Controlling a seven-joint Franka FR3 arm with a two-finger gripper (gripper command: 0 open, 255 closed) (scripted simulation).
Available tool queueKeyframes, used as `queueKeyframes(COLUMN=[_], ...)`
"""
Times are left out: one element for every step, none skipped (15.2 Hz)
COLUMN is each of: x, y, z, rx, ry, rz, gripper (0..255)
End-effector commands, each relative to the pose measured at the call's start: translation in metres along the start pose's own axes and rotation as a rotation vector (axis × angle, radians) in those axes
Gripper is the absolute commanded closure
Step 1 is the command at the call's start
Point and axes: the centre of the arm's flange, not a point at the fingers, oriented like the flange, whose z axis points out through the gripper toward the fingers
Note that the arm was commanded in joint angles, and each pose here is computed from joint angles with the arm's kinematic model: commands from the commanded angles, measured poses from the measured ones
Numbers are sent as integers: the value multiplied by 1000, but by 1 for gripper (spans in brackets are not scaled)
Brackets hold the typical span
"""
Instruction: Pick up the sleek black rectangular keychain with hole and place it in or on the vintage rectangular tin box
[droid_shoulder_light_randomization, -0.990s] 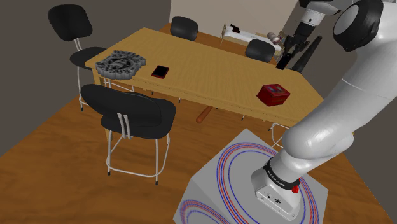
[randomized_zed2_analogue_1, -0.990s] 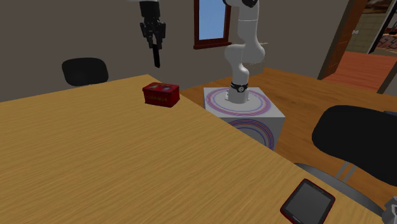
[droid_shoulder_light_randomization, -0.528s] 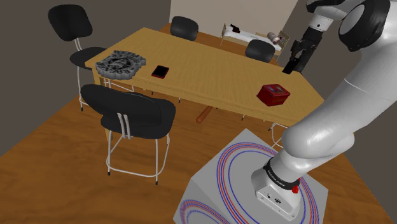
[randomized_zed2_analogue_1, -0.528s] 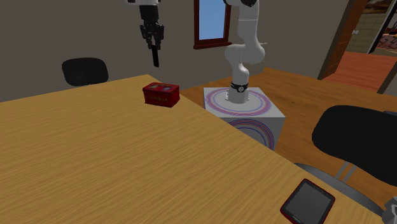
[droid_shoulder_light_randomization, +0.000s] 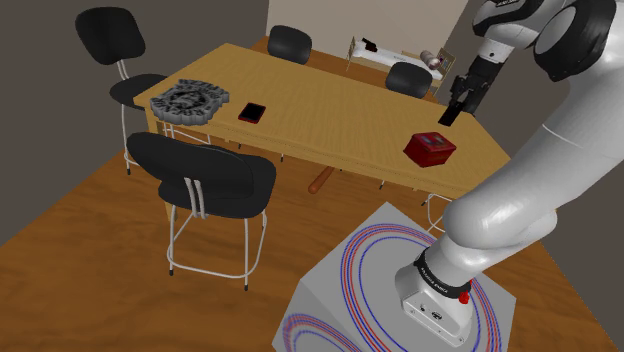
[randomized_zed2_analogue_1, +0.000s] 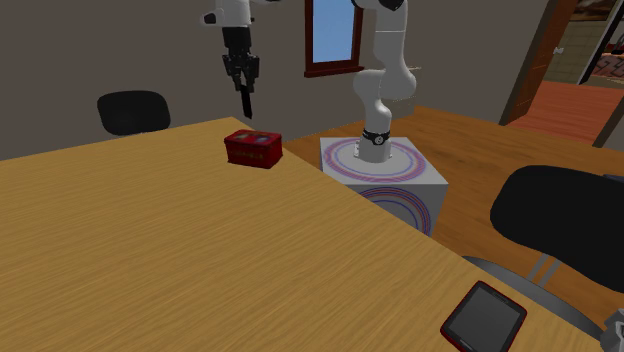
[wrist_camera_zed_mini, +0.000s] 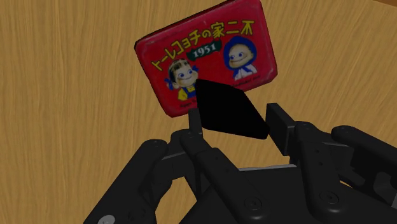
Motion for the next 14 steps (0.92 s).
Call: queueKeyframes(x=[1, 1, 1, 0, 0, 0, 0, 0, 0, 0, 0, 0, 0, 0], y=[0, 0, 0, 0, 0, 0, 0, 0, 0, 0, 0, 0, 0, 0], z=[10, 16, 21, 26, 32, 37, 42, 47, 53, 59, 59, 59, 59, 59], rx=[0, 0, 0, 0, 0, 0, 0, 0, 0, 0, 0, 0, 0, 0], ry=[0, 0, 0, 0, 0, 0, 0, 0, 0, 0, 0, 0, 0, 0], rz=[0, 0, 0, 0, 0, 0, 0, 0, 0, 0, 0, 0, 0, 0], gripper=[255, 255, 255, 255, 255, 255, 255, 255, 255, 255, 255, 255, 255, 255])
